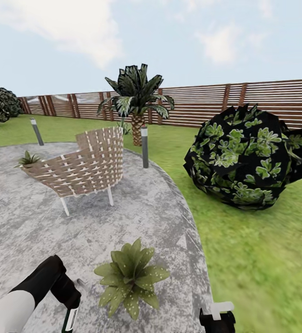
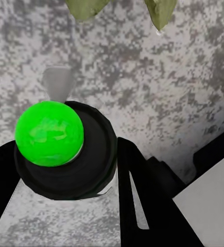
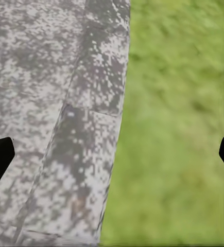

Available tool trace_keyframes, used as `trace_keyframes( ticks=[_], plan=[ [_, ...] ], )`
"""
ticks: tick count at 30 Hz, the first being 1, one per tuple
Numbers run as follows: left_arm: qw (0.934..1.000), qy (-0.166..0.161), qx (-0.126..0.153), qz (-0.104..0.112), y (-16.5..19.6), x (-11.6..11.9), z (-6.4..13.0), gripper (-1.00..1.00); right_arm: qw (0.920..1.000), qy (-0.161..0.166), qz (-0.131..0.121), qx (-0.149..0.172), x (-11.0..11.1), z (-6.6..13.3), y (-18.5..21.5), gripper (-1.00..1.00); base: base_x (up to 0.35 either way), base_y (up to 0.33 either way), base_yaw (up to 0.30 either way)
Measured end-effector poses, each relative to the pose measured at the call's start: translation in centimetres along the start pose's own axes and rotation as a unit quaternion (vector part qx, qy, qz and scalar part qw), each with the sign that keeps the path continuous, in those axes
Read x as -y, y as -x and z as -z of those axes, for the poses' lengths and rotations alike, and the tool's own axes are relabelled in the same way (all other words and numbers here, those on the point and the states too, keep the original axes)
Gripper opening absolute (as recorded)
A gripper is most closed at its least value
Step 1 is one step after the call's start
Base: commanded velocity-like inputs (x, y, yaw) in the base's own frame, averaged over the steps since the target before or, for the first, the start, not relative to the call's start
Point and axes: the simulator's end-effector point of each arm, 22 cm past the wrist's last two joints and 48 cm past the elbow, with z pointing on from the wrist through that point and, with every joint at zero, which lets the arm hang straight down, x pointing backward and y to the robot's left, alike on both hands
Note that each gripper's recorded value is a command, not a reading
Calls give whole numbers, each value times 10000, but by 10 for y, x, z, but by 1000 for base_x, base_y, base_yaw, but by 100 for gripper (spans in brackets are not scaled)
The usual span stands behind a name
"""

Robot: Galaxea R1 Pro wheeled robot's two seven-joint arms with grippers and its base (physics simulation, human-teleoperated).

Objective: Pick up the pesticide atomizer in the garden and spray insectifuge to fully cover both potted plants in the garden.

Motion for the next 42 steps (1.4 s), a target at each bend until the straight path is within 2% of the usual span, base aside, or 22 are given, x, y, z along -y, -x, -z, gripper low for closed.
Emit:
trace_keyframes(
  ticks=[8, 11, 15, 17, 20, 22, 25, 27, 31, 36, 42],
  plan=[
    [10000, 27, 3, 20, 0, -6, 6, -100, 10000, 3, 3, 9, 0, 0, 1, 100, 0, 0, -62],
    [9998, 114, -125, -40, -6, -10, 6, -100, 10000, 21, 15, 9, -1, 0, 1, 100, 0, 0, -1],
    [9992, -237, -311, -119, -14, 5, 7, -100, 10000, 18, 20, 6, -1, 0, 0, 100, 0, 0, 0],
    [9986, -297, -387, -194, -16, 7, 11, -100, 10000, 11, 14, 5, -1, 0, 0, 100, 0, 0, 0],
    [9987, -268, -359, -238, -12, 6, 15, -100, 10000, 5, 3, 0, 0, 0, 0, 100, 0, 0, 0],
    [9991, -238, -244, -235, -3, 0, 26, -100, 10000, -4, 1, 3, 1, 0, 0, 100, 0, 0, 0],
    [9985, -447, -110, -288, 13, 6, 43, -100, 10000, -14, 3, 6, 2, 0, 0, 100, 0, 0, -5],
    [9979, -566, -104, -311, 16, 11, 47, -100, 10000, -16, 5, 9, 2, -1, 1, 100, 0, 0, -111],
    [9973, -640, -130, -343, 12, 13, 47, -100, 10000, -17, 4, 16, 2, -1, 1, 100, 0, 0, -228],
    [9956, -507, -325, -711, 1, 8, 44, -100, 10000, -23, 3, 20, 2, 0, 2, 100, 0, 0, -207],
    [9955, -478, -362, -731, -1, 5, 44, -100, 10000, -18, 0, 18, 2, -1, 1, 100, -112, 0, -19]
  ],
)
